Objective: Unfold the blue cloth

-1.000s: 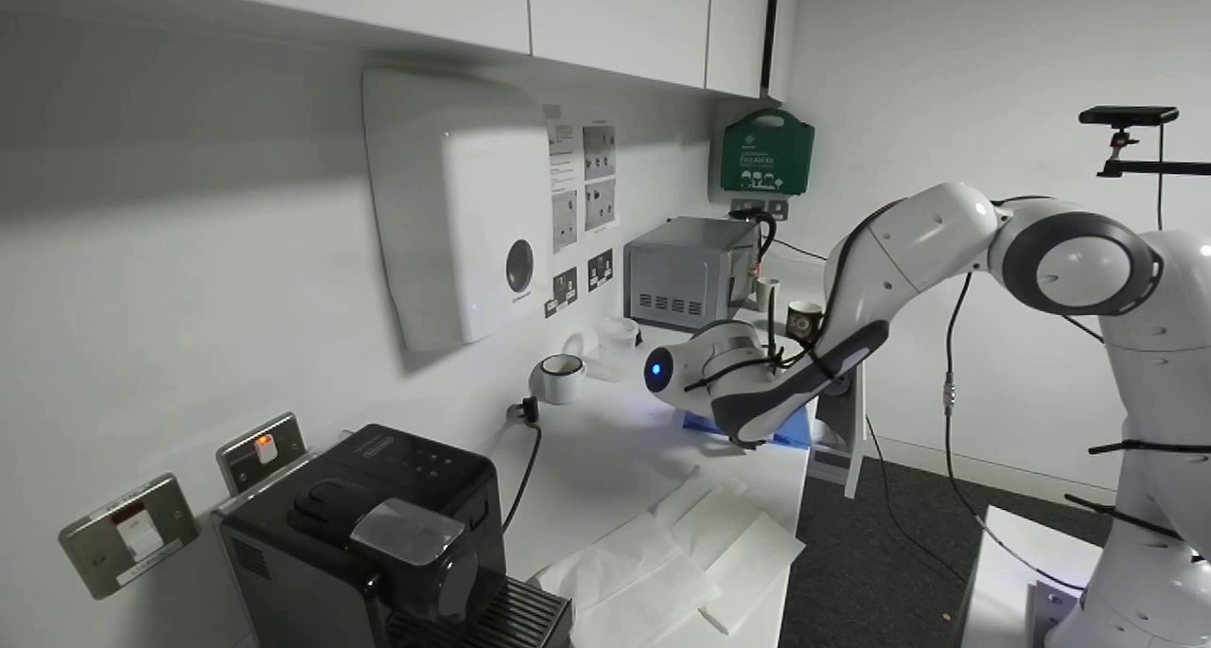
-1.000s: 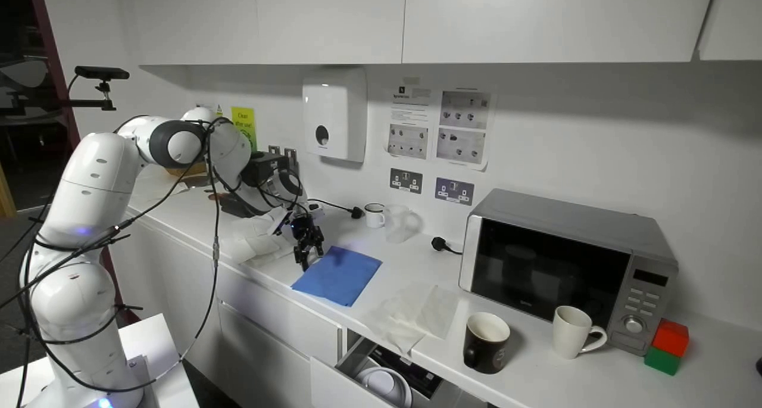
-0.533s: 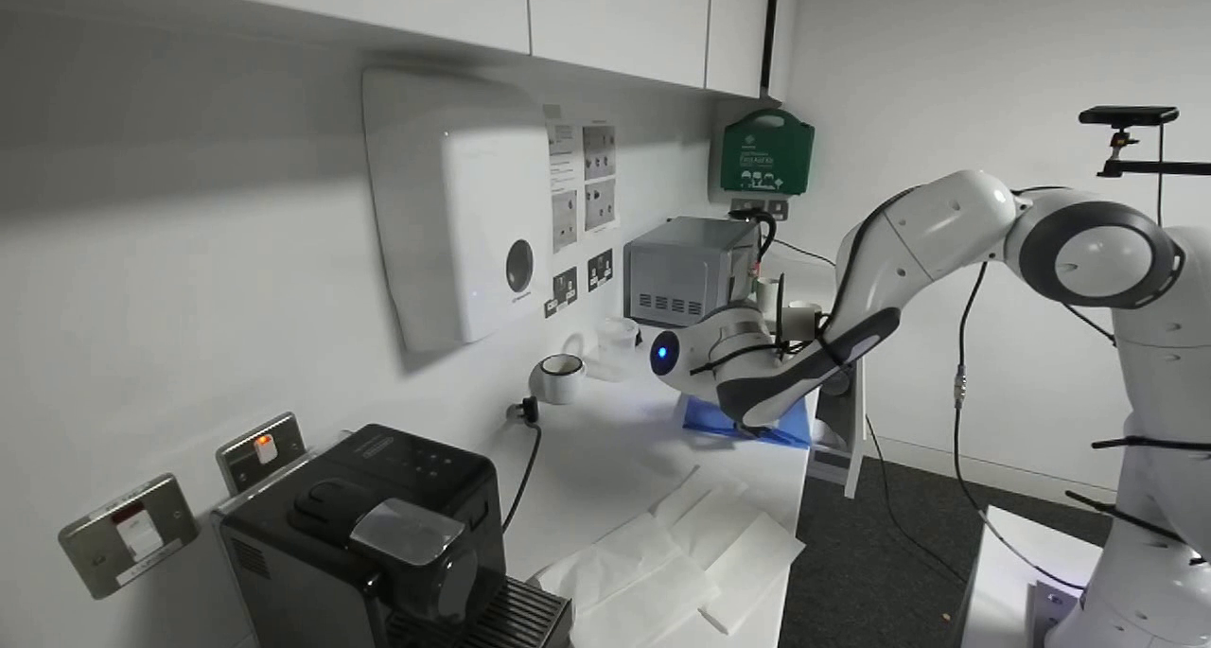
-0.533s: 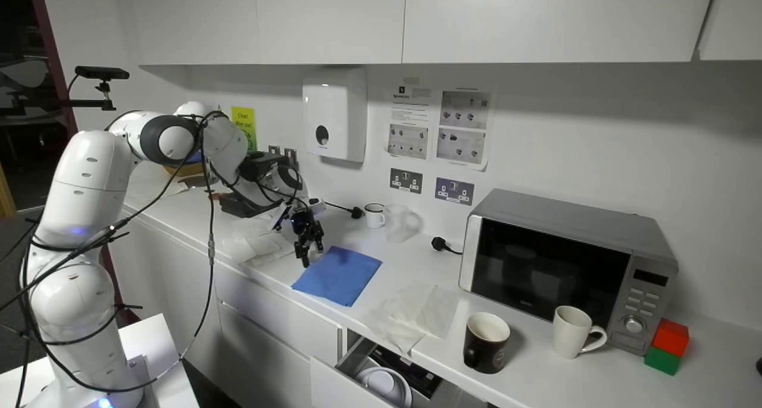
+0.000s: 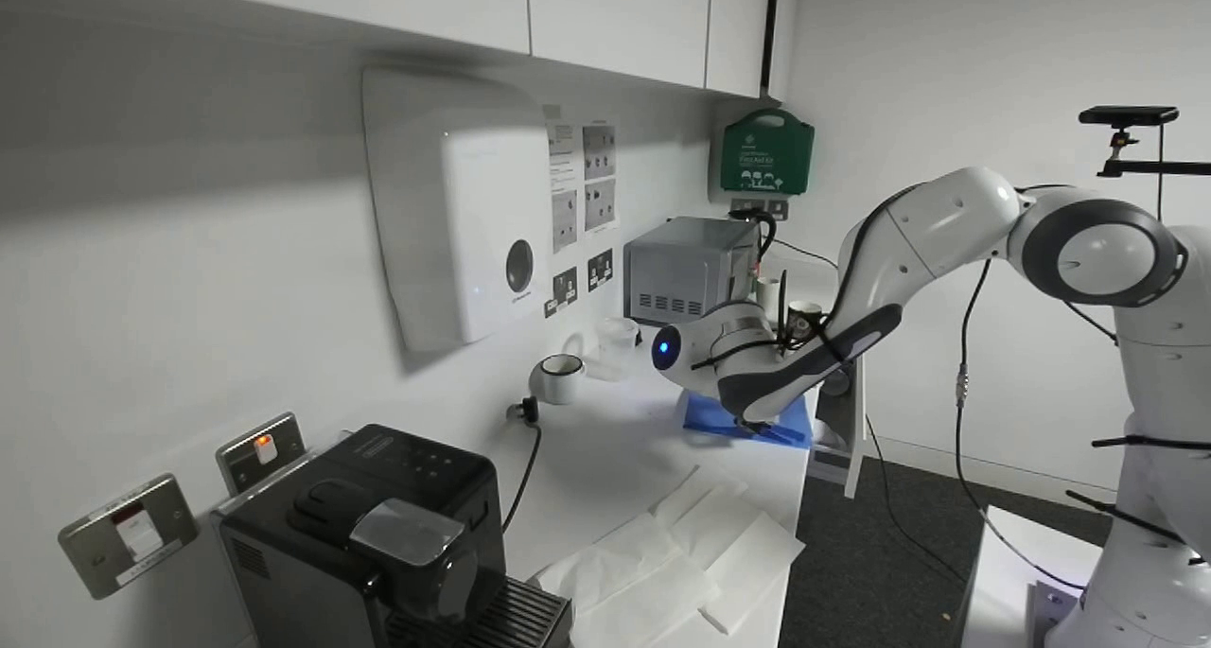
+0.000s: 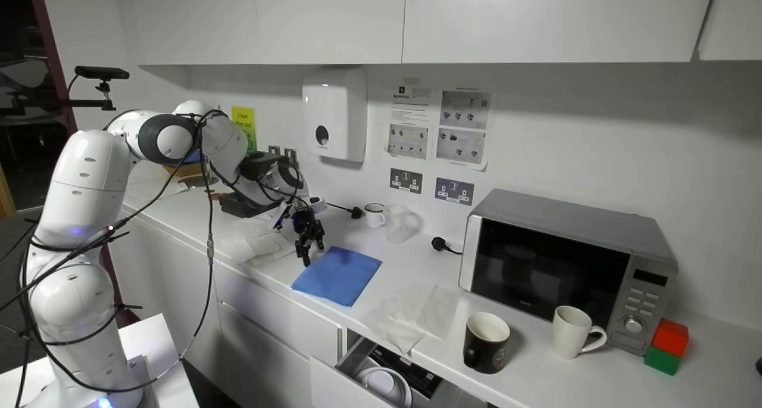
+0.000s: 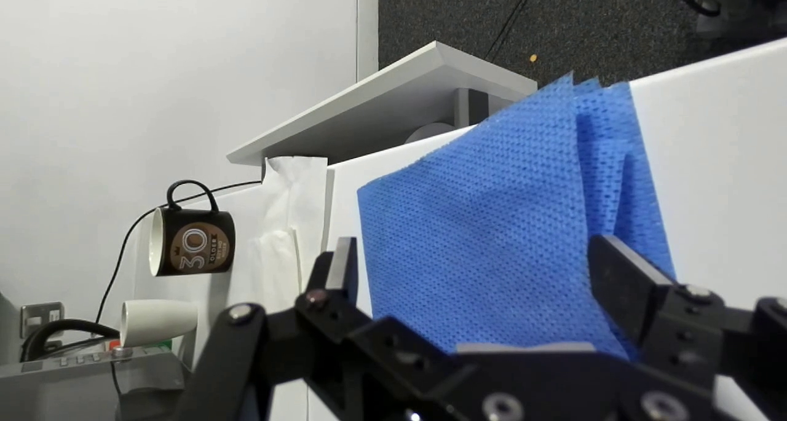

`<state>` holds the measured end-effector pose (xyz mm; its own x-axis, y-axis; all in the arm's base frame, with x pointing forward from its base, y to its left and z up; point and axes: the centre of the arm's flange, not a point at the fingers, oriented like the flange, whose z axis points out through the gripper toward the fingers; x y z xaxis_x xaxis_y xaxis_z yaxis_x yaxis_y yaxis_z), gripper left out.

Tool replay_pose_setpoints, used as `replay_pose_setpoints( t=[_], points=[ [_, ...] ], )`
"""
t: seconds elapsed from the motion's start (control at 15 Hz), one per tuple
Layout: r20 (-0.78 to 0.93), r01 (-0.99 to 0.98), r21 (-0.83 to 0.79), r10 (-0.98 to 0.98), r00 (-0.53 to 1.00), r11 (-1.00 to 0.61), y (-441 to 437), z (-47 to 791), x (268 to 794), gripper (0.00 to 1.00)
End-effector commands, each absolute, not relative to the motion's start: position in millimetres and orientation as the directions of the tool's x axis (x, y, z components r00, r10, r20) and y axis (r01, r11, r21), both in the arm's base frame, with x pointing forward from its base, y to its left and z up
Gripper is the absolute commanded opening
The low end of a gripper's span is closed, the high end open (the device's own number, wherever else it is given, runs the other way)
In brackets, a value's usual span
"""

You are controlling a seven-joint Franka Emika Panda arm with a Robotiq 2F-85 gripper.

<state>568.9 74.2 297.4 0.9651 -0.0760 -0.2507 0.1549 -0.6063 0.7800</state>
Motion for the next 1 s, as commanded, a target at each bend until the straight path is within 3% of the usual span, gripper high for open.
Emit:
replay_pose_setpoints(
  t=[0.0, 0.93],
  points=[
    [-0.265, 0.158, 0.760, -0.078, 0.961, -0.630, 70, 305, 563, 1.00],
    [-0.258, 0.145, 0.729, -0.073, 0.963, -0.669, 84, 301, 567, 1.00]
  ],
)
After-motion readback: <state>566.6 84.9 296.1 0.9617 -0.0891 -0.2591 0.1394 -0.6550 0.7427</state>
